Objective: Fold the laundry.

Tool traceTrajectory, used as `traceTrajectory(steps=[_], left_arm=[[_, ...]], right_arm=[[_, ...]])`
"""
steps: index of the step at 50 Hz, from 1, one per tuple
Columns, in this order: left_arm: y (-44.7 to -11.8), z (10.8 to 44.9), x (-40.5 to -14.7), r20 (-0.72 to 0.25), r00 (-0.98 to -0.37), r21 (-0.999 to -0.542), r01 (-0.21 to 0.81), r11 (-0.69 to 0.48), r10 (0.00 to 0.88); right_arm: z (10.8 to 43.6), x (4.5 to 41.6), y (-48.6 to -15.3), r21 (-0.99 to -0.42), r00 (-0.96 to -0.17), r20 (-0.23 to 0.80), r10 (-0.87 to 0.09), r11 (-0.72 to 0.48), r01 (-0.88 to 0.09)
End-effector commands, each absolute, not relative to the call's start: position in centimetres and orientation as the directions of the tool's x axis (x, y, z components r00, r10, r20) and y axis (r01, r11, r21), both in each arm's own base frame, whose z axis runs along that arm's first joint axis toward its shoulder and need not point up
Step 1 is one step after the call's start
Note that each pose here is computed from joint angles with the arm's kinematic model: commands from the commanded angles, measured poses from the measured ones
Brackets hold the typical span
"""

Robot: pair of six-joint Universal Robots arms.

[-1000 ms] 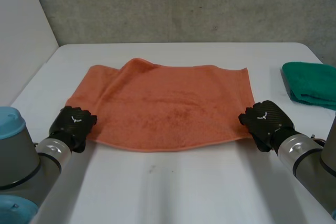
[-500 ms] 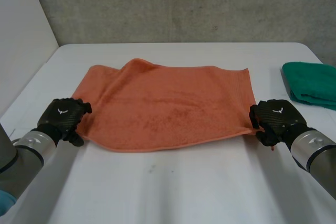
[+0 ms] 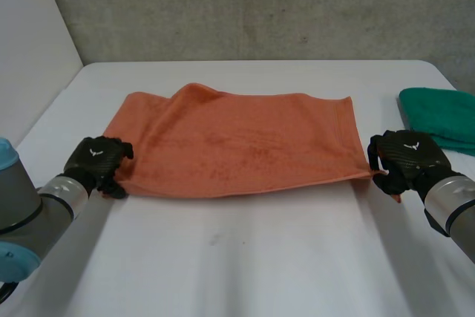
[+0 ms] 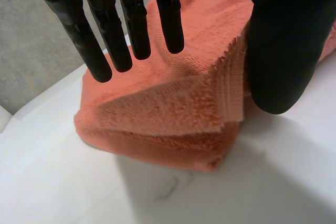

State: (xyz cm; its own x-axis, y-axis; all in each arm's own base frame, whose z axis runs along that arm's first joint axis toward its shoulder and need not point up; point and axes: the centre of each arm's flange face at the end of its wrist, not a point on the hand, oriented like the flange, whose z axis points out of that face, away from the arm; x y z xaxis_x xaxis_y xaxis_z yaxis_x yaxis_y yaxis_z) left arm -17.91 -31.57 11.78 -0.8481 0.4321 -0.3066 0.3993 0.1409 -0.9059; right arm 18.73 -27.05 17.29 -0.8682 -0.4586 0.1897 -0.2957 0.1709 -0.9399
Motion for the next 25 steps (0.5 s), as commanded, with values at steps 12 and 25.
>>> traceTrajectory(steps=[12,25], left_arm=[[-33.4,11.5,-18.6,-0.301,-0.88,-0.914,0.376,0.152,0.368],[-33.1,11.6,-17.9,-0.33,-0.889,-0.9,0.398,0.177,0.317]], right_arm=[[18.6,18.0,-28.0,-0.954,-0.893,0.228,-0.388,0.095,-0.285],[18.7,17.9,-28.2,-0.955,-0.896,0.231,-0.38,0.088,-0.283]])
